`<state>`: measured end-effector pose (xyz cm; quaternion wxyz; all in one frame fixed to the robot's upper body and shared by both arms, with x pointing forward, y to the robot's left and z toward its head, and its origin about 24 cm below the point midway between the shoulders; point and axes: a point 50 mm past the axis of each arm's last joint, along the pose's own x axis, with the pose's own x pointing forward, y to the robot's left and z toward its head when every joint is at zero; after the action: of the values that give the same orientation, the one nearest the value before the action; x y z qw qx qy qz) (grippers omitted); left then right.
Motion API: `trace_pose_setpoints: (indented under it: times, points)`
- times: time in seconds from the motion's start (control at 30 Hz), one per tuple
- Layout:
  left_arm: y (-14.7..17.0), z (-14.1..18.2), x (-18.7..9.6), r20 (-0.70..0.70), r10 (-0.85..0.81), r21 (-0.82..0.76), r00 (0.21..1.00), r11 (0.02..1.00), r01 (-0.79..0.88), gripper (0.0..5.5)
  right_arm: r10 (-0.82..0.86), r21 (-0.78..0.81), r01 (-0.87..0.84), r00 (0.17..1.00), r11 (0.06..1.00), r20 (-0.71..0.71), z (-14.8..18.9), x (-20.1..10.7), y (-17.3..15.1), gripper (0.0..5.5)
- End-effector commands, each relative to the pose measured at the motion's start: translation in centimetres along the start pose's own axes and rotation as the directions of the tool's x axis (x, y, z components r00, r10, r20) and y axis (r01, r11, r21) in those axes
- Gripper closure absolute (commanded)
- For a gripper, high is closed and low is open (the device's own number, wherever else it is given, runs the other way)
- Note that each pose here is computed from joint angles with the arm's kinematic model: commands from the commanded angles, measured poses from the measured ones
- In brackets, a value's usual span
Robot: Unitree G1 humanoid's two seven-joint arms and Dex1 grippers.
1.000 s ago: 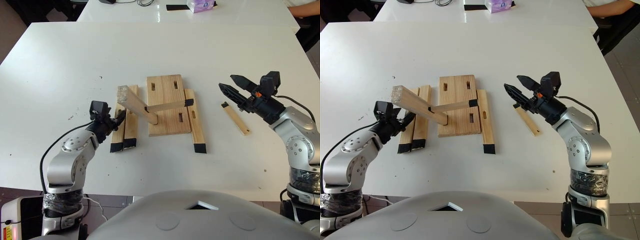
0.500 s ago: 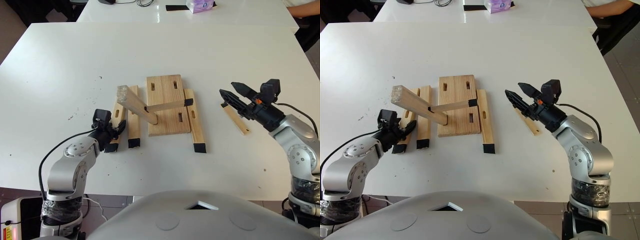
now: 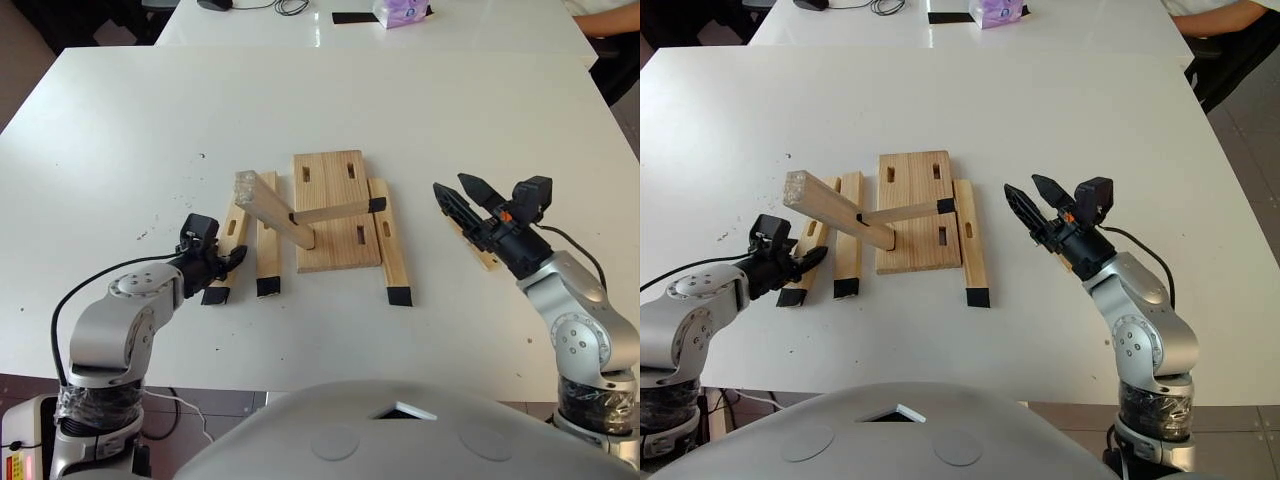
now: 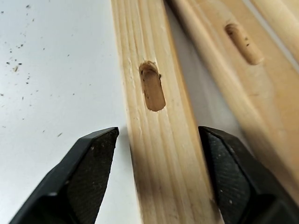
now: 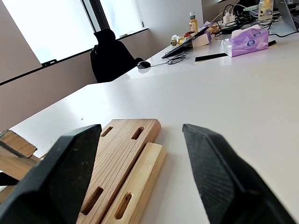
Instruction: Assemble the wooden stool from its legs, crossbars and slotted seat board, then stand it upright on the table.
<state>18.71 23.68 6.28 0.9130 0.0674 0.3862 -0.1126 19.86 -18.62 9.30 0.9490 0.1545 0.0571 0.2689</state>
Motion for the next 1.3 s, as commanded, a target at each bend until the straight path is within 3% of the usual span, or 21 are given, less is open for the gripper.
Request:
trace_pose_setpoints:
  times: [0.03, 0.1, 0.27, 0.4, 0.5, 0.6, 0.67, 0.77, 0.87, 1.0, 1.1, 1.23, 1.3]
  points:
    - [0.6, -1.4, -0.2, -0.105, 0.014, 0.003, 0.994, 1.000, -0.014, 3.01, -0.019, 0.003, 0.019, 1.000, 1.000, 0.017, -0.3, -0.1, 0.6, 2.31]
    - [0.7, -1.3, -0.1, -0.100, 0.026, 0.011, 0.995, 1.000, -0.025, 3.37, -0.025, 0.003, 0.024, 0.999, 1.000, 0.021, -0.3, -0.1, 0.6, 2.31]
    - [1.4, -1.3, 0.8, -0.073, 0.112, -0.011, 0.991, 0.993, -0.113, 3.43, -0.017, -0.004, 0.017, 1.000, 1.000, 0.009, -0.2, 1.1, -0.4, 2.31]
    - [4.0, 4.1, 1.5, 0.152, 0.257, -0.109, 0.955, 0.964, -0.242, 3.43, -0.016, -0.061, 0.017, 1.000, 0.998, 0.023, 1.7, 2.8, -2.4, 2.31]
    - [6.7, 11.3, 0.0, 0.419, 0.350, -0.226, 0.838, 0.934, -0.277, 3.43, -0.133, -0.104, 0.146, 0.983, 0.984, 0.127, 5.5, 5.6, -5.0, 2.31]
    - [7.4, 18.2, -3.2, 0.682, 0.360, -0.309, 0.636, 0.931, -0.195, 3.43, -0.239, -0.271, 0.299, 0.942, 0.915, 0.234, 9.8, 8.4, -6.8, 2.31]
    - [7.1, 20.6, -5.5, 0.787, 0.338, -0.318, 0.516, 0.939, -0.129, 3.43, -0.228, -0.385, 0.309, 0.943, 0.870, 0.242, 11.8, 10.1, -6.5, 2.31]
    - [5.6, 23.3, -8.1, 0.904, 0.220, -0.241, 0.368, 0.970, 0.012, 3.43, -0.135, -0.540, 0.221, 0.971, 0.812, 0.195, 15.1, 12.7, -4.7, 2.31]
    - [3.4, 25.7, -8.8, 0.955, 0.082, -0.117, 0.287, 0.987, 0.106, 3.43, -0.042, -0.610, 0.178, 0.972, 0.772, 0.231, 18.9, 14.6, -1.9, 2.31]
    - [0.0, 28.7, -7.9, 0.962, -0.105, 0.056, 0.254, 0.980, 0.190, 3.43, 0.161, -0.678, 0.192, 0.893, 0.709, 0.421, 24.5, 15.6, 2.0, 2.31]
    - [-3.3, 29.7, -7.6, 0.923, -0.319, 0.261, 0.215, 0.930, 0.258, 3.43, 0.286, -0.735, 0.151, 0.854, 0.661, 0.434, 26.1, 16.1, 3.4, 2.31]
    - [-5.2, 28.3, -7.6, 0.804, -0.568, 0.502, 0.176, 0.807, 0.310, 3.43, 0.386, -0.569, -0.162, 0.874, 0.806, 0.297, 25.3, 17.0, 2.8, 2.31]
    - [-6.0, 26.9, -7.1, 0.704, -0.688, 0.620, 0.175, 0.716, 0.322, 3.44, 0.511, -0.433, -0.393, 0.836, 0.812, 0.201, 24.7, 16.4, 2.4, 2.31]
